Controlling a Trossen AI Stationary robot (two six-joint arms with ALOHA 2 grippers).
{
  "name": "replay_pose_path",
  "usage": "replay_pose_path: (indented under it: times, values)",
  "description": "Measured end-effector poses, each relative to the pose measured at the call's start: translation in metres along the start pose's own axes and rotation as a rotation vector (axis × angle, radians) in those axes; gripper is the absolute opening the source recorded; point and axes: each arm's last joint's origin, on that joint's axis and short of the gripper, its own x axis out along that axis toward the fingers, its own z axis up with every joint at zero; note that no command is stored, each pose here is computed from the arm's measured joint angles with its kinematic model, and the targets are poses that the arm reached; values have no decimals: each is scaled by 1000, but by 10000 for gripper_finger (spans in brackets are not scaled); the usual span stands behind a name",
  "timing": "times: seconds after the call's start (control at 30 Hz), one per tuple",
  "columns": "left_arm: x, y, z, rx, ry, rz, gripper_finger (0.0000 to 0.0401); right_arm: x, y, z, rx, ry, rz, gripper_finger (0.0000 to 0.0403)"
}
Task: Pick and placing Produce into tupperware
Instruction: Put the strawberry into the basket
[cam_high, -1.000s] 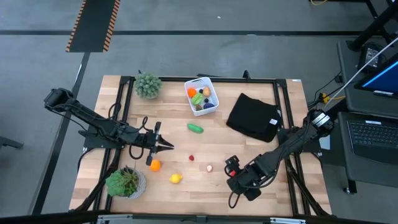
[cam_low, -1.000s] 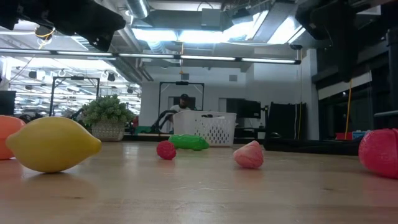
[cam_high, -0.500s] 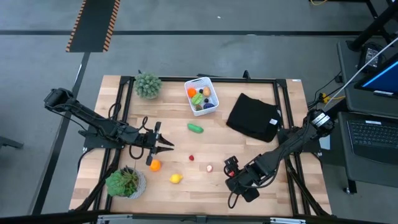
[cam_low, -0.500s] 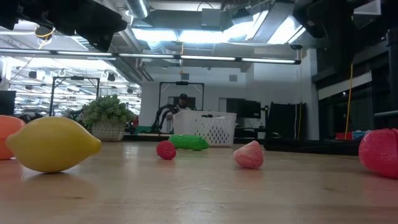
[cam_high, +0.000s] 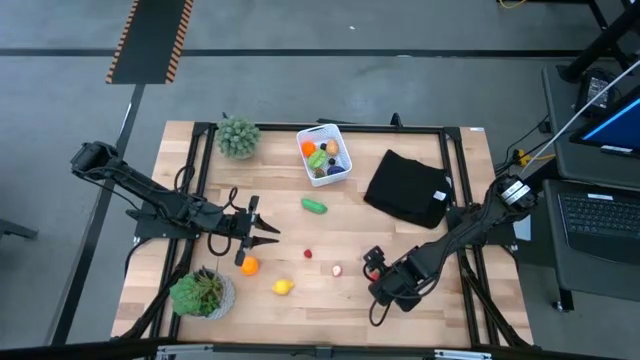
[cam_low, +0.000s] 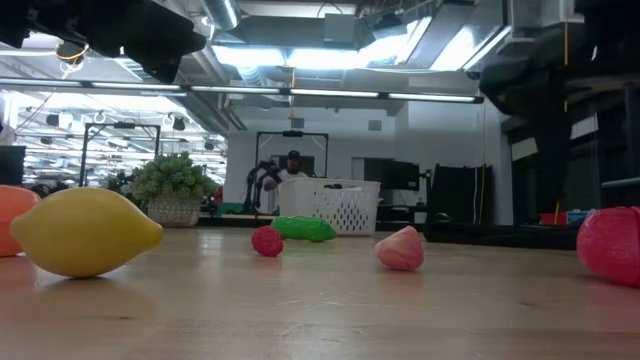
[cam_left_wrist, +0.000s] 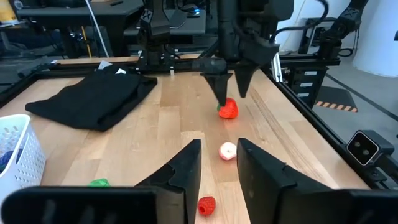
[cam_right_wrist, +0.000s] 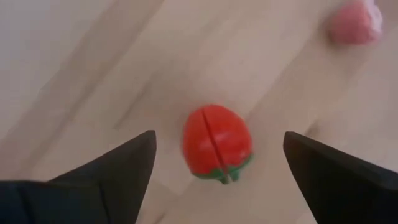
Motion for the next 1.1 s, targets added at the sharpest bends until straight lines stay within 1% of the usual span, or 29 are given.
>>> replay_pose_path:
  times: [0.07, 0.3, 0.43, 0.57, 0.83, 0.93, 1.03, 1.1]
  values:
    - [0, 0, 0, 0, 0, 0, 100, 2, 0, -3, -21, 9, -26, 352]
    - [0, 0, 0, 3, 0, 0, 110, 6, -6, -4, -91, 12, -30, 352]
    - [0, 0, 0, 9, 0, 0, 115, 17, -9, -5, -110, 43, -28, 352]
    - [0, 0, 0, 10, 3, 0, 120, 31, -8, -7, -154, 89, -18, 352]
    - [0, 0, -1, 11, 8, 1, 122, 35, -8, -5, -159, 100, -12, 351]
    - [0, 0, -1, 11, 8, 1, 117, 35, -8, -4, -159, 99, -12, 343]
    - [0, 0, -1, 11, 8, 1, 111, 35, -8, -3, -152, 99, -12, 324]
    - [0, 0, -1, 11, 8, 1, 107, 35, -8, -3, -125, 100, -12, 310]
